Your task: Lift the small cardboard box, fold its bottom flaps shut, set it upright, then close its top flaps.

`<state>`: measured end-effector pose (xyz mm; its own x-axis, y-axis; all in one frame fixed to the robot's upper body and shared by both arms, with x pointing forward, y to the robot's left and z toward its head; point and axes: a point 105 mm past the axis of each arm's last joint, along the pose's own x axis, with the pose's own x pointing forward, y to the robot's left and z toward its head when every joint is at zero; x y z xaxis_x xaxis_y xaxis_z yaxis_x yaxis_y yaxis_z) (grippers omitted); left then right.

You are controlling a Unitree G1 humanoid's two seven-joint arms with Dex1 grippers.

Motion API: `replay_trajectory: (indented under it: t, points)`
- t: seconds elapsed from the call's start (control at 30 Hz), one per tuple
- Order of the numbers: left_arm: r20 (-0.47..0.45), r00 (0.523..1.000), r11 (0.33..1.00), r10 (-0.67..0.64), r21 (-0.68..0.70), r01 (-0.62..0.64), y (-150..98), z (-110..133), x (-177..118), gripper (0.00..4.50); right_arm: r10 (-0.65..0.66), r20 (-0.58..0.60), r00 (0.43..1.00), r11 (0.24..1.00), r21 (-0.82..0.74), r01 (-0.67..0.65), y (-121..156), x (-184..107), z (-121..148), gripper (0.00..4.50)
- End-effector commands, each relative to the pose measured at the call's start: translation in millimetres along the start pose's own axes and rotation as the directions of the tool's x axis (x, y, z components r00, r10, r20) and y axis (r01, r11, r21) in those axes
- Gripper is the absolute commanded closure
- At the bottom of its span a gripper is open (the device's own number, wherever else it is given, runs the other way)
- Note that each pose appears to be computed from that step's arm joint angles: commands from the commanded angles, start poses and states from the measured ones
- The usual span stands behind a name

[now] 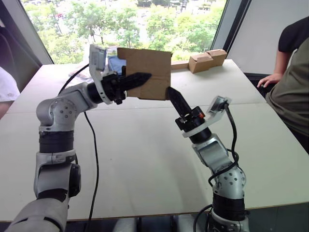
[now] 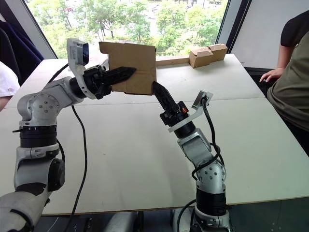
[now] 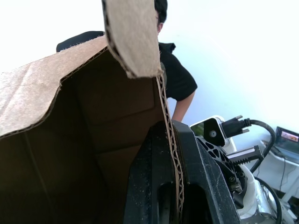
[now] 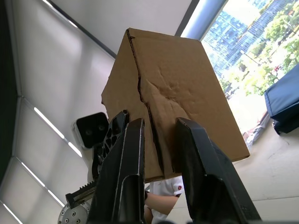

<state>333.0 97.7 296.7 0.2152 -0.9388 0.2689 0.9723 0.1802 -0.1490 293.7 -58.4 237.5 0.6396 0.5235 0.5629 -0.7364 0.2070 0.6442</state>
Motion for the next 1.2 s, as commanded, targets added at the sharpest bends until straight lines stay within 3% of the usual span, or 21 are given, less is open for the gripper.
replay_trajectory:
  t: [0.03,0.47,0.73,0.87,1.0,1.1,1.13,1.2]
  points:
    - [0.025,1.0,0.999,-0.012,0.043,0.011,-2.9,11.9,2.8,4.5,0.131,-0.037,0.991,0.991,0.041,-0.13,30.9,5.2,-9.4,4.45]
    - [0.029,1.0,0.999,-0.003,0.039,0.002,-1.8,9.7,1.9,4.5,0.175,-0.096,0.98,0.984,0.043,-0.172,39.2,18.0,-26.0,4.45]
    - [0.028,1.0,0.999,-0.005,0.033,0.005,-3.7,11.8,-1.5,4.5,0.218,-0.19,0.957,0.973,-0.039,-0.229,52.9,-0.2,-16.8,4.45]
    - [0.007,1.0,1.0,-0.028,0.009,0.028,-8.0,11.5,-7.6,4.5,0.207,-0.239,0.949,0.965,-0.111,-0.238,61.1,-15.1,2.2,4.45]
    - [0.0,0.999,0.999,-0.043,-0.016,0.043,-10.2,12.4,-12.1,4.5,0.148,-0.248,0.957,0.964,-0.182,-0.196,53.6,-21.8,21.3,3.3]
    - [-0.004,0.998,0.998,-0.057,-0.028,0.057,-13.0,11.6,-12.6,4.5,0.11,-0.247,0.963,0.962,-0.216,-0.165,45.9,-21.8,28.2,2.0]
    - [-0.004,0.998,0.998,-0.061,-0.031,0.061,-14.3,11.2,-12.4,4.5,0.099,-0.243,0.965,0.962,-0.225,-0.156,43.3,-21.2,30.0,1.77]
    - [-0.003,0.998,0.997,-0.068,-0.039,0.068,-16.8,10.3,-12.0,4.5,0.08,-0.231,0.97,0.959,-0.248,-0.138,38.9,-19.4,33.0,1.77]
